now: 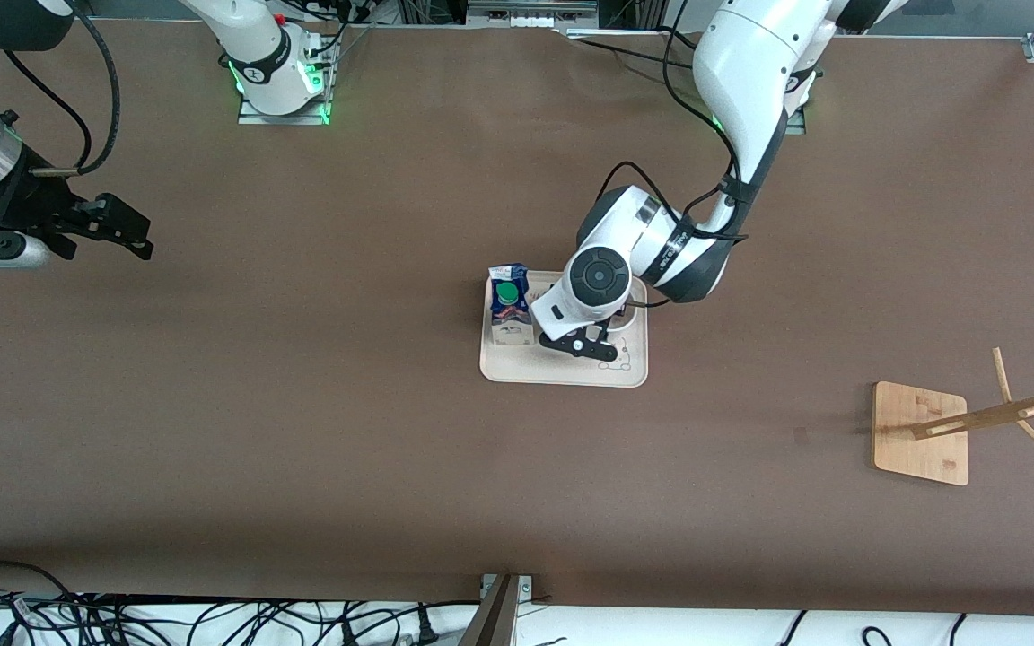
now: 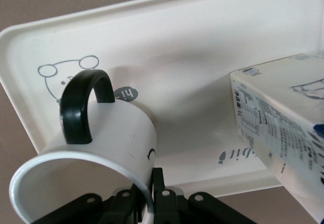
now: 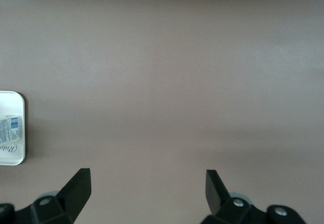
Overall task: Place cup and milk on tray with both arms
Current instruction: 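Lower the mug onto the tray beside the carton and release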
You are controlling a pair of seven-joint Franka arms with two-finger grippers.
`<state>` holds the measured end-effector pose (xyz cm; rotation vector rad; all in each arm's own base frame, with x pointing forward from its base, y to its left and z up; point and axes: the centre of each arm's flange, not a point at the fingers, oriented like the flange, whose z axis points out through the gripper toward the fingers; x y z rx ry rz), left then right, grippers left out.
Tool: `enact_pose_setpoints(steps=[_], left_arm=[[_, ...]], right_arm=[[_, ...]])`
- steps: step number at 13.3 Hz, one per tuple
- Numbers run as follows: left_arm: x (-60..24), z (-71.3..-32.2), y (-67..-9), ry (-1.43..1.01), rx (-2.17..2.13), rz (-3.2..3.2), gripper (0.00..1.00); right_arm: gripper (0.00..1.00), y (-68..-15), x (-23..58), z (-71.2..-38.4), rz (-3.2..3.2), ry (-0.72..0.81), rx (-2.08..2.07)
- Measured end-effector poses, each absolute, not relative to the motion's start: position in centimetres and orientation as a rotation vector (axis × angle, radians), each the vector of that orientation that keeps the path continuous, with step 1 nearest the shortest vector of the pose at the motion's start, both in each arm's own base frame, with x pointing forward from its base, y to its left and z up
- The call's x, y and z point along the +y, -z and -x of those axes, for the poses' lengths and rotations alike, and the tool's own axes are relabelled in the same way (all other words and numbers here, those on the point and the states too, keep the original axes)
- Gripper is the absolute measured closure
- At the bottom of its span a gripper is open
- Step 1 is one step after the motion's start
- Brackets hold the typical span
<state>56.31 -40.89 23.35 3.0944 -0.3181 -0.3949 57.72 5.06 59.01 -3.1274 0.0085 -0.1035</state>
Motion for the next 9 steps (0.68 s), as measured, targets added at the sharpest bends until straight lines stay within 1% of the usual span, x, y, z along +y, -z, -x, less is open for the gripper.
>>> enact_pose_setpoints(steps=[1, 3, 4, 8, 9], left_arm=[[-40.98, -56.46, -23.47, 0.377, -0.315, -3.092, 0.92], [-41.02, -56.53, -23.53, 0.369, -0.306, -3.091, 0.89], [-41.02, -56.53, -23.53, 0.369, -0.304, -3.092, 0.83], [-41.08, -56.64, -23.82, 0.363, -0.3, -3.091, 0.45], [-41.11, -56.72, -24.24, 0.364, -0.298, -3.091, 0.34]], right_arm=[[0.0, -59.01, 5.05, -57.72, 3.127, 0.104, 0.009], [0.0, -59.01, 5.04, -57.72, 3.127, 0.104, 0.009], [0.0, -59.01, 5.03, -57.72, 3.127, 0.104, 0.009], [0.0, -59.01, 5.03, -57.72, 3.127, 0.104, 0.009], [0.0, -59.01, 5.03, -57.72, 3.127, 0.104, 0.009]])
